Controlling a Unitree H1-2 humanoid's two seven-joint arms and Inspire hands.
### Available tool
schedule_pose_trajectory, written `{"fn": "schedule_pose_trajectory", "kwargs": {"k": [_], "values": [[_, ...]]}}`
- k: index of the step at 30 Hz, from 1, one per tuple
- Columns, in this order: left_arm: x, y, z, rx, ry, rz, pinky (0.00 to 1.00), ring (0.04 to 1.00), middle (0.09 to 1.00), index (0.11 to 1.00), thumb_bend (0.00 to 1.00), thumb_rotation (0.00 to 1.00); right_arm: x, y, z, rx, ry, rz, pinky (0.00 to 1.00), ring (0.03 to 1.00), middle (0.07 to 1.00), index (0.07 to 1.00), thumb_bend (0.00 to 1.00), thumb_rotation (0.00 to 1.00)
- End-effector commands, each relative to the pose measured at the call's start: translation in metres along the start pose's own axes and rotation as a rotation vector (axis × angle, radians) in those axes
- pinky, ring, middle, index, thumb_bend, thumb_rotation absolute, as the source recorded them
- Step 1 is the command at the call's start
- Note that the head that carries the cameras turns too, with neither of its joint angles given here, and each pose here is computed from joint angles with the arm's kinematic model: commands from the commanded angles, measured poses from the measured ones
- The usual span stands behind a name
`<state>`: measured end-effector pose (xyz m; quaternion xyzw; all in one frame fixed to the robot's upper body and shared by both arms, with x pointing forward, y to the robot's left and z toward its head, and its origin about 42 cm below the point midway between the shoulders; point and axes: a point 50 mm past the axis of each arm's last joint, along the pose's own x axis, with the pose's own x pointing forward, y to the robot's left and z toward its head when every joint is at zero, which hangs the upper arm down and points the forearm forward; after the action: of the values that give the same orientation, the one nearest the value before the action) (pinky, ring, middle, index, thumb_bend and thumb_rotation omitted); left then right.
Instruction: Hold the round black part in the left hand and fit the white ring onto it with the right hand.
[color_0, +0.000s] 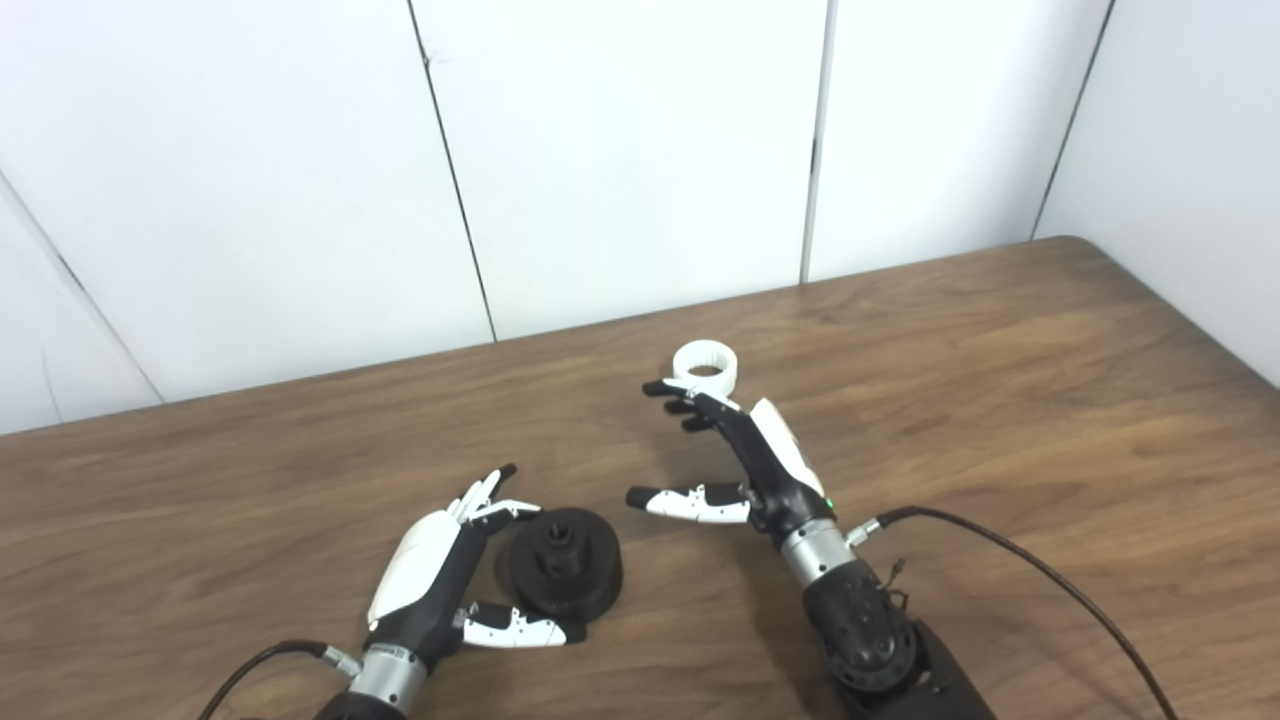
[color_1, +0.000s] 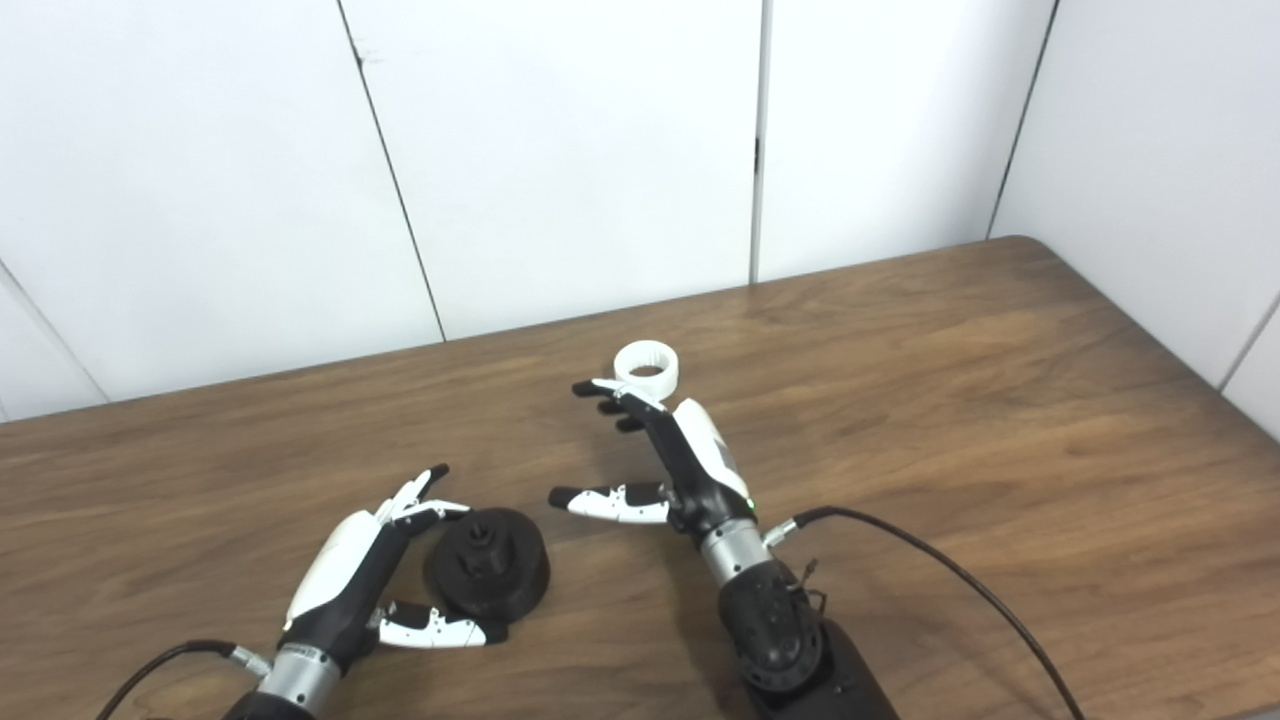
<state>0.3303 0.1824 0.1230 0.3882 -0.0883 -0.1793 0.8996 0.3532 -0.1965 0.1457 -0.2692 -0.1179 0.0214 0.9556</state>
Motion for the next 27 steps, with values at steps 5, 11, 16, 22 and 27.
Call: {"fn": "schedule_pose_trajectory", "kwargs": {"k": [5,11,16,22,27], "values": [[0.003,0.009,0.002,0.036,-0.020,0.027,1.00,1.000,1.000,0.648,0.88,0.25,0.033,-0.045,0.027,-0.108,-0.069,-0.092,0.90,0.970,0.969,0.854,0.75,0.40],[0.004,0.008,0.001,0.036,-0.023,0.036,1.00,1.000,1.000,0.646,0.88,0.26,0.054,-0.071,0.039,-0.210,-0.055,-0.158,0.90,0.998,0.990,0.848,0.77,0.48],[0.005,0.009,0.001,0.035,-0.020,0.037,1.00,1.000,1.000,0.645,0.88,0.26,0.074,-0.092,0.050,-0.270,-0.060,-0.179,0.92,1.000,0.995,0.859,0.76,0.49],[0.004,0.009,-0.001,0.039,-0.020,0.035,1.00,1.000,1.000,0.648,0.88,0.27,0.105,-0.118,0.061,-0.366,-0.042,-0.158,0.95,1.000,1.000,0.868,0.79,0.48],[0.004,0.008,-0.001,0.037,-0.016,0.034,1.00,1.000,1.000,0.649,0.89,0.27,0.126,-0.128,0.059,-0.447,-0.003,-0.095,1.00,1.000,1.000,0.886,0.83,0.52]]}}
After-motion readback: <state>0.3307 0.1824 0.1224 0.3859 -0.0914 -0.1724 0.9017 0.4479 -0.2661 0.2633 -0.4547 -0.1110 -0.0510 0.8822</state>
